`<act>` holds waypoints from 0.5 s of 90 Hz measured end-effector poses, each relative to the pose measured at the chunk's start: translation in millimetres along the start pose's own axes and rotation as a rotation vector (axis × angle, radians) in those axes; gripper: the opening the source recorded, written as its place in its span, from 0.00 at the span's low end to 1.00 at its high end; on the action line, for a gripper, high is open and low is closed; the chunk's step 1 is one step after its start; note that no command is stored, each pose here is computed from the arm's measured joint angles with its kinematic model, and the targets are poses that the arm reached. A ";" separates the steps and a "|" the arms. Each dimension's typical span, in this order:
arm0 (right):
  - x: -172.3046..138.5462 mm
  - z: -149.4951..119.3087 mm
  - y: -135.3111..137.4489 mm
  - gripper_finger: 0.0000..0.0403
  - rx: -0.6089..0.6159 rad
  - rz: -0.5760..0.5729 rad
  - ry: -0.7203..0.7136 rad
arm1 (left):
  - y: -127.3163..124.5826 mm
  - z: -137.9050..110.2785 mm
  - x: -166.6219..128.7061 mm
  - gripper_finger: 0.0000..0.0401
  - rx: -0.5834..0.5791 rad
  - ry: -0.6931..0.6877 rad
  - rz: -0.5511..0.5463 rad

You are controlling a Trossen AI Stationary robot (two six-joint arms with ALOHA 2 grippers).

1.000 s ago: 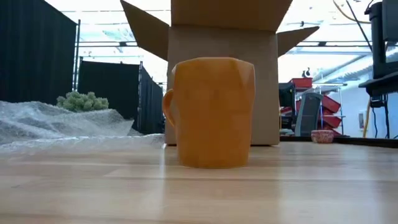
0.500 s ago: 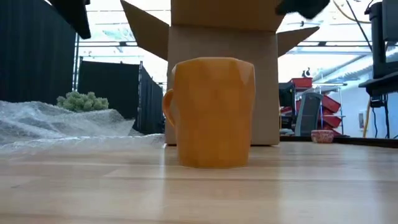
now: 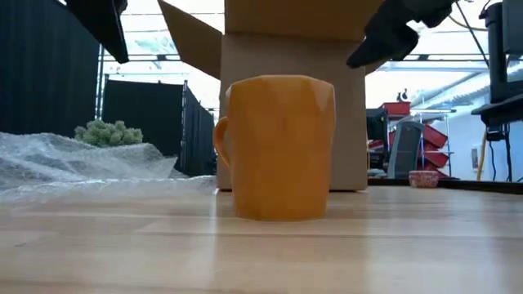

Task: Wrap mug
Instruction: Move the orange mug to the right

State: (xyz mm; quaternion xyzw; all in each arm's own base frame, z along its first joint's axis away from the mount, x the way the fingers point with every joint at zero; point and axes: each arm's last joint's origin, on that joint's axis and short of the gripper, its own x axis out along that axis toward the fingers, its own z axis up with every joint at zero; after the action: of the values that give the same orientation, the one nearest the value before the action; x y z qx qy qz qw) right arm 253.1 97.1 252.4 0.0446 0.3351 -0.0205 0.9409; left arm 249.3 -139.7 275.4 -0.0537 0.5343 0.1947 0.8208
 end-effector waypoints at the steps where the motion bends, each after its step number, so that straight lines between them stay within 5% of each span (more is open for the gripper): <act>1: 0.1 0.0 0.0 0.78 -0.001 0.000 0.000 | 0.0 0.0 0.0 0.42 0.000 0.000 0.000; 45: 78.1 24.5 -10.8 0.78 0.035 -0.071 0.106 | -2.6 1.7 0.0 0.43 0.006 -0.010 -0.031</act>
State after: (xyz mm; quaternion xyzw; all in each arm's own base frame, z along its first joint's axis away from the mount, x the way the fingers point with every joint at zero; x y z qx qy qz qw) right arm 328.2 83.3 221.2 0.0502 0.3853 -0.0572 0.9197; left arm 251.7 -141.6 275.8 -0.0587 0.5300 0.1807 0.8265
